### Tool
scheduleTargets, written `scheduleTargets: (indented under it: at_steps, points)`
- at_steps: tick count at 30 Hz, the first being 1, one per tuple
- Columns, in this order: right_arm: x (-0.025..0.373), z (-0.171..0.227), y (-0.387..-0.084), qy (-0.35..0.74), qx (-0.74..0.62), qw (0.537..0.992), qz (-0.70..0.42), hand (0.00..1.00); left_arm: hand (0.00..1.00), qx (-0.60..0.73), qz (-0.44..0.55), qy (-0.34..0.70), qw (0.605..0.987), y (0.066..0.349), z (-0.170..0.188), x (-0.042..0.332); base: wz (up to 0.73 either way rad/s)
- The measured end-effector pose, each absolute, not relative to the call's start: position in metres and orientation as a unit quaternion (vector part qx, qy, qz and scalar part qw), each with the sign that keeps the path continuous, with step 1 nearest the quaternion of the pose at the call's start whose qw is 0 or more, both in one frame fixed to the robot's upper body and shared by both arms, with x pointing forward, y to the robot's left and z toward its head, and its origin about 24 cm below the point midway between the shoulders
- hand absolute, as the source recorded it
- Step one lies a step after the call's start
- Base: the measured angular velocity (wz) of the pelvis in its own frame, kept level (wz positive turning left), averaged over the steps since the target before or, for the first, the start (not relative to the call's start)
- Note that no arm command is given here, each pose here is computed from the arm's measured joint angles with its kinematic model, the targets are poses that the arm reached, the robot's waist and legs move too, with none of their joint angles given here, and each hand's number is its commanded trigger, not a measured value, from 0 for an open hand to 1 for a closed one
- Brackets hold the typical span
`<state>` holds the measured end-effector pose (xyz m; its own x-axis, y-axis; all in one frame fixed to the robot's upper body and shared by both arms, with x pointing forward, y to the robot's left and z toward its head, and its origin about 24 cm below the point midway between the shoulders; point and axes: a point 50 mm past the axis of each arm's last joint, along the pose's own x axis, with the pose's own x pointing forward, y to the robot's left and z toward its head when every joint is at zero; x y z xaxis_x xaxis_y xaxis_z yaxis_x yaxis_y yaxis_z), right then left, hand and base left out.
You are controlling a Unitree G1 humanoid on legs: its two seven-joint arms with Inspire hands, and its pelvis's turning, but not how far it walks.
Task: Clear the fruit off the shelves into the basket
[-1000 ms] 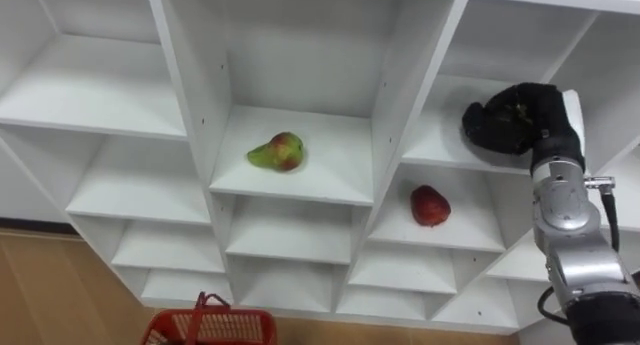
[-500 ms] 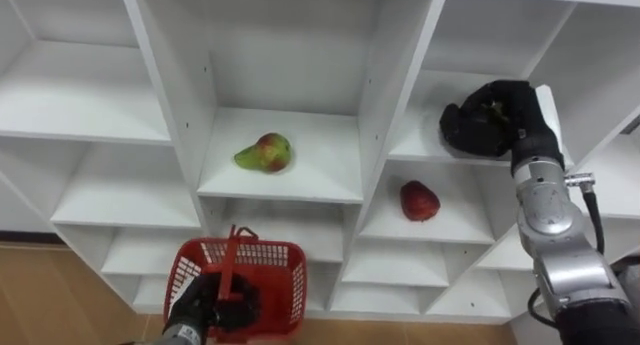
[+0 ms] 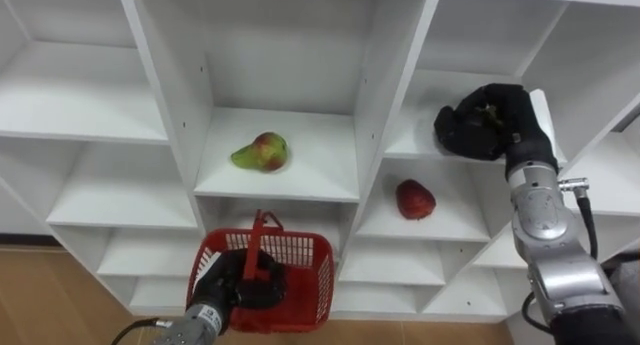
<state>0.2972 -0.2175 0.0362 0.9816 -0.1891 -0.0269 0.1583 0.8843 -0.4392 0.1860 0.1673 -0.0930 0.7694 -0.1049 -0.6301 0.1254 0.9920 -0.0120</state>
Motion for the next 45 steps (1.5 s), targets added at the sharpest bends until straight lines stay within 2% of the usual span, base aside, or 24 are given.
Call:
scheduleTargets:
  at_steps: [14,24,45]
  points:
    - [0.270,0.040,-0.208,0.021,-0.221,0.973,-0.058,1.00,1.00,0.007,-0.077,0.335,0.939,0.157,-0.094,0.185,-0.03]
    - [0.268,0.041,-0.206,0.022,-0.204,0.977,-0.051,1.00,1.00,0.001,-0.081,0.336,0.938,0.153,-0.094,0.185,-0.02]
    - [0.245,0.047,-0.181,0.014,-0.189,0.981,0.050,1.00,1.00,0.002,-0.099,0.325,0.941,0.148,-0.090,0.187,-0.03]
